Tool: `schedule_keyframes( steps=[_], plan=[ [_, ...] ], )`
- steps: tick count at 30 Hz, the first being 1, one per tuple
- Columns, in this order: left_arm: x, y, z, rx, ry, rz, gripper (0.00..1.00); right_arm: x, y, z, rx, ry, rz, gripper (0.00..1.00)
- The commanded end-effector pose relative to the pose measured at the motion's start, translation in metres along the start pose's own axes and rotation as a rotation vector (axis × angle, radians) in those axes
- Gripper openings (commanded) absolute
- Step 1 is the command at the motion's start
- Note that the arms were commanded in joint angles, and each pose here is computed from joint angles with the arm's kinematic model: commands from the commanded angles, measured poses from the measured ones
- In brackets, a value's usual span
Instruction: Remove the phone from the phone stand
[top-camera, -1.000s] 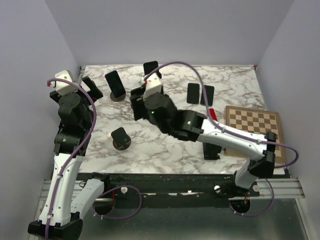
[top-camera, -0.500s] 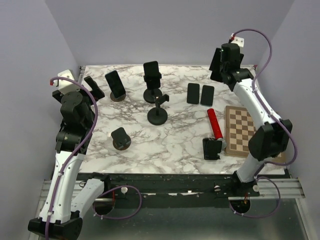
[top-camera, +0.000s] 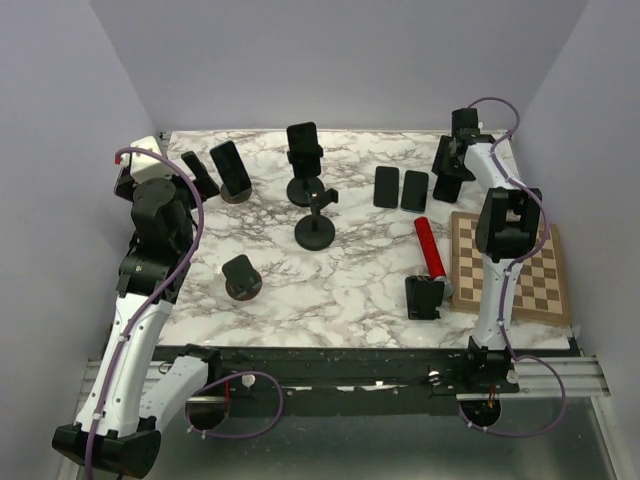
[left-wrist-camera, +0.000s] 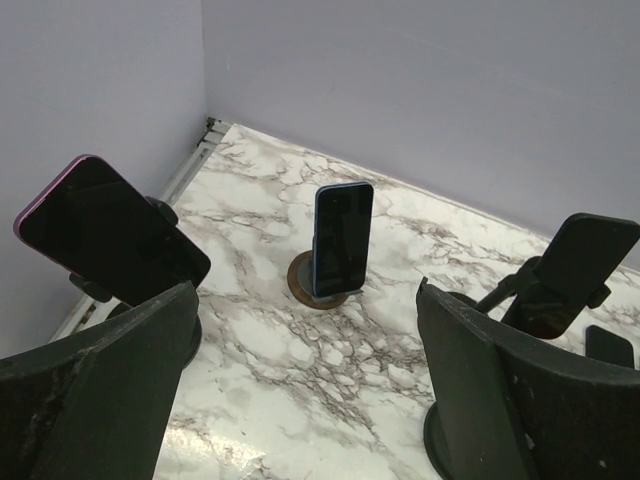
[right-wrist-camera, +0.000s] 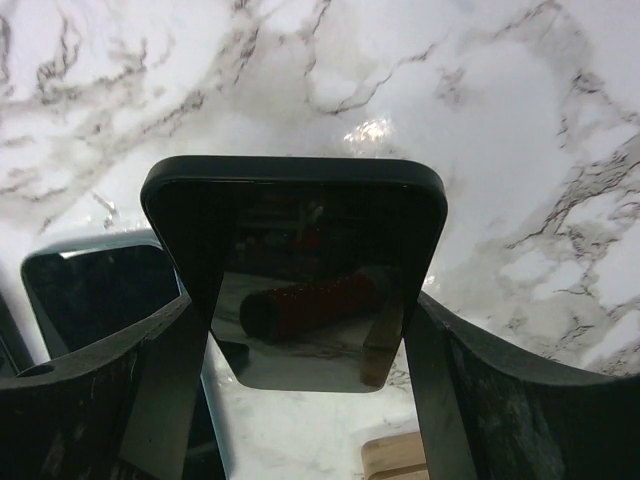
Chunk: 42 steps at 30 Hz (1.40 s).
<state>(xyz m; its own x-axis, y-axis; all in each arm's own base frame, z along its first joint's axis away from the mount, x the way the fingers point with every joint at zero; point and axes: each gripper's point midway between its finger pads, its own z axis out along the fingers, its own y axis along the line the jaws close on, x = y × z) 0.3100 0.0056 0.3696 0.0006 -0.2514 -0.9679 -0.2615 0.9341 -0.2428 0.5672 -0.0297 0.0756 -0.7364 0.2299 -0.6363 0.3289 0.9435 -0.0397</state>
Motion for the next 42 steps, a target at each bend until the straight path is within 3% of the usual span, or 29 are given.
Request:
schedule_keyframes(
  steps=[1, 18, 34, 42],
  plan=[
    [0.007, -0.009, 0.003, 0.036, 0.018, -0.004, 0.98, -0.001, 0.009, -0.009, -0.046, 0.007, -0.039, 0.01],
    [0.009, -0.012, 0.004, 0.047, 0.026, -0.005, 0.98, 0.059, 0.011, 0.03, -0.055, 0.141, -0.062, 0.04],
    [0.009, -0.011, 0.003, 0.045, 0.024, -0.005, 0.98, 0.077, 0.038, 0.038, -0.148, 0.193, -0.067, 0.34],
    [0.01, -0.012, 0.004, 0.052, 0.026, -0.007, 0.99, 0.084, 0.027, 0.032, -0.075, 0.21, -0.079, 0.68]
  ],
)
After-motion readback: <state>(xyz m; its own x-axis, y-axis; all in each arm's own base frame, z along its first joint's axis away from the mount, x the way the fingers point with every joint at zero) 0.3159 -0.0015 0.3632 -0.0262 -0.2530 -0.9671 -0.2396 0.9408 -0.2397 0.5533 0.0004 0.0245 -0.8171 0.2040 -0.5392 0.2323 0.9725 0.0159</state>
